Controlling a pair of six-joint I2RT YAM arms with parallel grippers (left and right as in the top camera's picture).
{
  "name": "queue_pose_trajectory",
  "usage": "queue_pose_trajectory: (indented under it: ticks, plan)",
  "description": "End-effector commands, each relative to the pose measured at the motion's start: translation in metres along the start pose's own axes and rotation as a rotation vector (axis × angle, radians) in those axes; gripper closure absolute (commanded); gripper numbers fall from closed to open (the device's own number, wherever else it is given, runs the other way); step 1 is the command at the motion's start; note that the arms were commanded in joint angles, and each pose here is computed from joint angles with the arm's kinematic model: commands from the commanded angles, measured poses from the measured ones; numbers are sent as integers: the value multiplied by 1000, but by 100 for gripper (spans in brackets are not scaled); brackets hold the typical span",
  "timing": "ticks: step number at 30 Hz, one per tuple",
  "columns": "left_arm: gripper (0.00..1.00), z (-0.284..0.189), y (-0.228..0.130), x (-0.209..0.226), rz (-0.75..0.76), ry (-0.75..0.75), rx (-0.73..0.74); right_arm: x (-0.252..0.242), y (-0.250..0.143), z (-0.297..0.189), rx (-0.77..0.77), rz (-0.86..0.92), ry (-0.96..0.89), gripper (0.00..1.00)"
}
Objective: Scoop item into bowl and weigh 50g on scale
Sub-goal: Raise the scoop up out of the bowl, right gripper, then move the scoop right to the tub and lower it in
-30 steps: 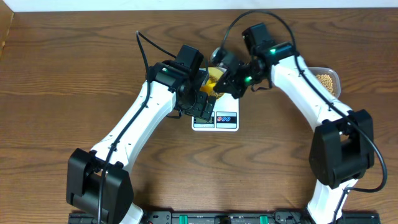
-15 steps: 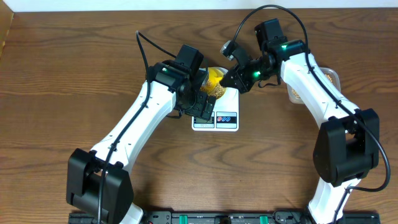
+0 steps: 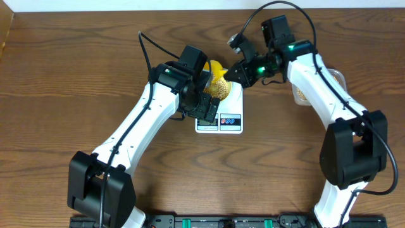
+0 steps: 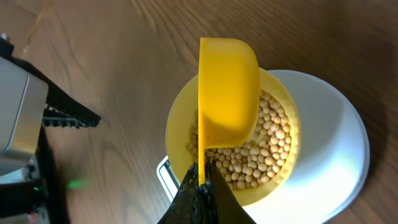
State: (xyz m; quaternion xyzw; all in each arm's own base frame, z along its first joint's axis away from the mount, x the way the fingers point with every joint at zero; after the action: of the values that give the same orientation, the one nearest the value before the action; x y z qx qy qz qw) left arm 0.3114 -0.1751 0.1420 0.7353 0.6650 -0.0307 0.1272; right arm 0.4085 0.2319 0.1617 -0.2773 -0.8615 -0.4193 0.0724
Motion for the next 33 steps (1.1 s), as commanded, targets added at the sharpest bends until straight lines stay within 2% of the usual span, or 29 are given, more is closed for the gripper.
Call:
queue_pose_trajectory:
  ticks: [1,9,33]
  plan:
    - [2,3,0,2,-11,7,9,2,8,-16,-80,66,82,99]
    - [2,3,0,2,-11,7,9,-13,6,-35,-125,102,78,99]
    - [2,3,0,2,-11,7,9,-15,22,-41,-159,53,61,99]
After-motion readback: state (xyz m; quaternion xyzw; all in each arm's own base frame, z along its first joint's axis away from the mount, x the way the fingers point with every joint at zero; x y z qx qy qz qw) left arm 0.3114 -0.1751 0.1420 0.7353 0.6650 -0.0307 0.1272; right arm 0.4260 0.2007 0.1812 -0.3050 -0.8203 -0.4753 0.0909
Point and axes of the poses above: each gripper's point midway between its finger pads, its own z axis out along the fingers, its own x axis along the line the jaws close on, y = z × x, the point moved 2 cm from there along -z, back along the fingers, and after that the axes turned 14 degrees about -z, right-handed, at the moved point
